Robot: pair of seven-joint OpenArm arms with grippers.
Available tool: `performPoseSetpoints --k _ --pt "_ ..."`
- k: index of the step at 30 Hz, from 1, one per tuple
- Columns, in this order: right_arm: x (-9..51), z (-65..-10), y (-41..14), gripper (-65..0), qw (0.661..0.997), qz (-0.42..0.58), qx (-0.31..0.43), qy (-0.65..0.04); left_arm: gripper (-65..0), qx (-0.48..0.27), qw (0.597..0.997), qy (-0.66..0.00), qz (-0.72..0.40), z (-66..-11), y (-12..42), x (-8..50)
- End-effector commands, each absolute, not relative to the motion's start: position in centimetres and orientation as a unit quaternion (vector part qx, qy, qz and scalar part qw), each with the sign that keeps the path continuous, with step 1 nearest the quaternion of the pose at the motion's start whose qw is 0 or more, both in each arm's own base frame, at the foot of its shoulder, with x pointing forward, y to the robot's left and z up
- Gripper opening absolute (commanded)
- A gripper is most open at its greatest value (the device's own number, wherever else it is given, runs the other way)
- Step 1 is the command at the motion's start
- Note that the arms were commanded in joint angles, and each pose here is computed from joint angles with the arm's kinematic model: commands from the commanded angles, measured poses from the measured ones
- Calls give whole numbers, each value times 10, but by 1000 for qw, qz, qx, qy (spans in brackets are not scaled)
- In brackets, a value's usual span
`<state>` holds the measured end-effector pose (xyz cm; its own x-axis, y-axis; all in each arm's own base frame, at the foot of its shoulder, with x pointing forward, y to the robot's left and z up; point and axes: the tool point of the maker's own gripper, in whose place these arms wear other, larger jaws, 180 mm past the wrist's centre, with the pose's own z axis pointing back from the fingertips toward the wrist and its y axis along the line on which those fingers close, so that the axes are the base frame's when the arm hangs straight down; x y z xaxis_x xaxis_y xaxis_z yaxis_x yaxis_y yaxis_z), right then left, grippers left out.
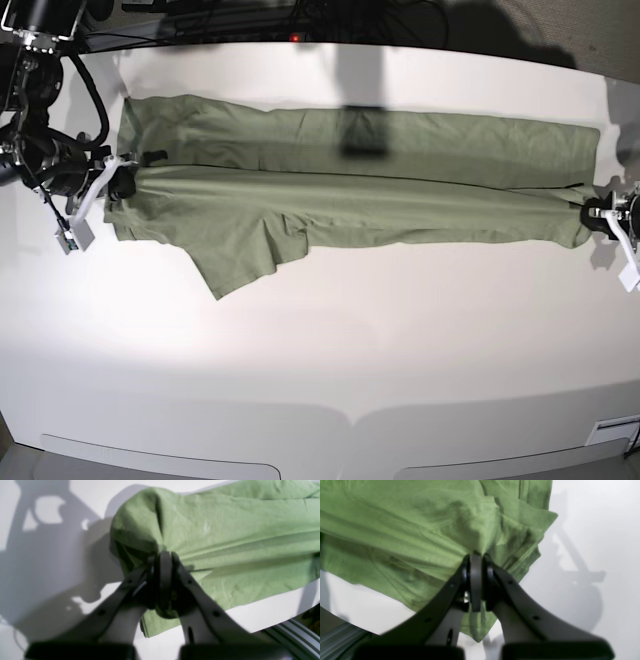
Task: Fold the T-shirt properly
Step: 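Carry the hem over the shirt toward the collar with both grippers, then release the hem and regrasp the folded edge with both grippers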
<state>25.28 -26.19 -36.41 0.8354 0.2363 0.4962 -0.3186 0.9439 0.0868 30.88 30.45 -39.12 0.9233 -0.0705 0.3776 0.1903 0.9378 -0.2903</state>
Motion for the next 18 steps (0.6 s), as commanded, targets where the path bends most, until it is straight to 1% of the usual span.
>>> performPoseSetpoints --k 1,2,4,6,7,9,12,14,16,18 --pt "259 -353 -269 -650 951 154 70 -258 -650 -149 965 -207 -67 -373 317 321" --pt "257 -354 -269 -625 953 154 69 -251 -650 -149 965 -207 -67 -373 317 321" --pt "253 -356 -270 -542 956 155 67 -240 -650 -149 965 -207 -67 -373 317 321" --pt "251 -358 -271 -478 958 155 66 -232 -650 -148 966 -202 -69 -374 317 319" --pt "250 -358 -272 -459 958 156 66 -230 -650 -148 967 -198 -69 -374 317 318" --pt "250 -358 -271 -448 958 156 66 -231 -639 -147 968 -191 -70 -375 318 315" --pt "252 -357 -271 -448 957 155 66 -235 -468 -144 969 -189 -71 -376 319 315" --pt "252 -357 -271 -448 957 155 66 -235 -391 -144 969 -189 -71 -376 319 315" --pt "252 -357 -271 -448 957 155 66 -236 -357 -143 970 -184 -72 -377 319 313" --pt "254 -356 -271 -448 956 155 67 -241 -354 -127 972 -179 -77 -379 324 312"
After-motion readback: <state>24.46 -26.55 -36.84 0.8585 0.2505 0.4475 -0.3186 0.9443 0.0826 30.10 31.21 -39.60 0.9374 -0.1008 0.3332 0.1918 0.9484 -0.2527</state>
